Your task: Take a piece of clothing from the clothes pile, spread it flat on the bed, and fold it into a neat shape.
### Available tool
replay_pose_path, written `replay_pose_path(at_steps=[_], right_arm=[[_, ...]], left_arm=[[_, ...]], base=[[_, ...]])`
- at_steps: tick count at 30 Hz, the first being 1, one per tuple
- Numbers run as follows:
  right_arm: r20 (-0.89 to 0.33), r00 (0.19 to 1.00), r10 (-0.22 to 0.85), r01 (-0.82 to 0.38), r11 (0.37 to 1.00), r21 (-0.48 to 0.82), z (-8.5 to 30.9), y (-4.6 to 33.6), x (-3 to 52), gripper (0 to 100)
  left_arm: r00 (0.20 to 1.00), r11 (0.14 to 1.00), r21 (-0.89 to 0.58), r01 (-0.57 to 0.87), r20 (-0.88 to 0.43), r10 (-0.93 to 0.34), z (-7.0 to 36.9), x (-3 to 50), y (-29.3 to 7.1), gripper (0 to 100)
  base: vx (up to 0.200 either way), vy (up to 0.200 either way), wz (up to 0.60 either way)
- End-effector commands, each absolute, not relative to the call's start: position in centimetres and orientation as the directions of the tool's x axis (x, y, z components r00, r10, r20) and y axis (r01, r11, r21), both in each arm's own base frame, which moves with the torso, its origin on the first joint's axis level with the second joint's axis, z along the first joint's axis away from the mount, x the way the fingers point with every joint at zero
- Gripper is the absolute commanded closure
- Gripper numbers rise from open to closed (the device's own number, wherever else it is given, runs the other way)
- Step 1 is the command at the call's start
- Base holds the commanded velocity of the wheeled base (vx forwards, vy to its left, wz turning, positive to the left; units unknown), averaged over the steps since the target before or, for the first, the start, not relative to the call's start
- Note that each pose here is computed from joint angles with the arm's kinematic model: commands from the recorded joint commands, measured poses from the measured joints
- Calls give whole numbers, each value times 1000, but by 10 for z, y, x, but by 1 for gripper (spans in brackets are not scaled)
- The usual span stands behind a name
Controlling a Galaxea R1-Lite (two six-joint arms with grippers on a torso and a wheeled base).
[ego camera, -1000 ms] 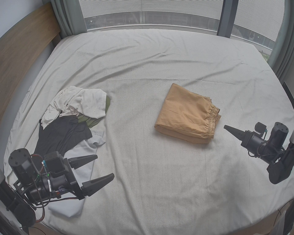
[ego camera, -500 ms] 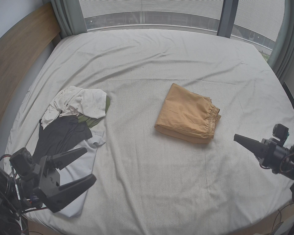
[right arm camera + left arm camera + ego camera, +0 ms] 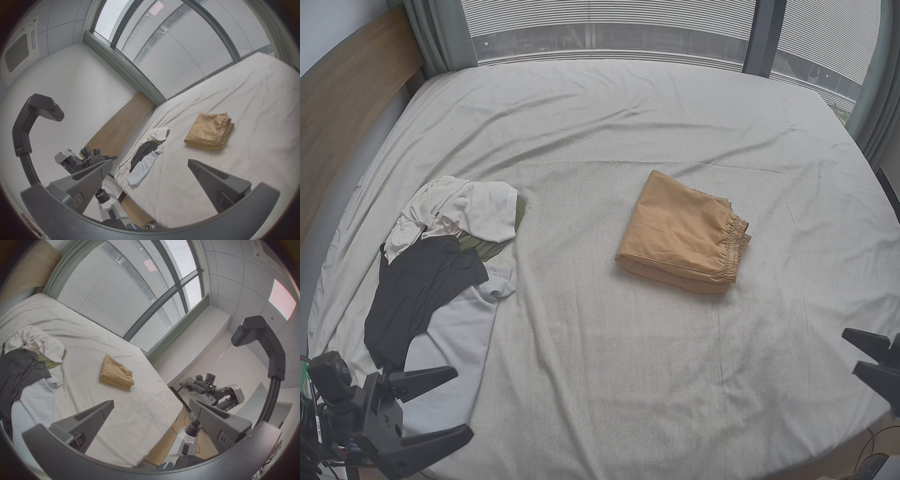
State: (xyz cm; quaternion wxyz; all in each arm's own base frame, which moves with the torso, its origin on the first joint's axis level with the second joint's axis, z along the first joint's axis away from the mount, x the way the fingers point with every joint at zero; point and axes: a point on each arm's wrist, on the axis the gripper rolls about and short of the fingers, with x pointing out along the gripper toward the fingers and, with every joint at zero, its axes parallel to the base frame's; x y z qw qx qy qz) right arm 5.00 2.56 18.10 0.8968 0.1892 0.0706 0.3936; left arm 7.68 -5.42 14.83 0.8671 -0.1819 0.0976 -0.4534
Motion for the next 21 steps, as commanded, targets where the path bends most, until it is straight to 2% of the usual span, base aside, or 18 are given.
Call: replay_pose_path(at_steps=[1, 8, 13, 18, 21], right_arm=[[173, 751, 637, -657, 701, 277, 172, 11, -9, 0], [174, 756, 631, -653, 707, 274, 145, 7, -38, 0], [172, 806, 566, -592, 767, 249, 142, 6, -35, 0], [167, 884, 437, -467, 850, 244, 140, 10, -33, 0], [170, 885, 433, -462, 861, 211, 127, 10, -35, 0]], left_arm=[[667, 602, -366, 710, 77, -741, 144, 37, -26, 0], [701, 633, -336, 697, 138, -699, 134, 10, -14, 0], [703, 637, -331, 696, 138, -697, 128, 2, -12, 0], [740, 674, -327, 662, 143, -657, 127, 1, -11, 0], [745, 680, -320, 659, 155, -649, 126, -2, -10, 0]], base=[[0, 0, 0], [0, 0, 0], [0, 0, 0], [0, 0, 0], [0, 0, 0]])
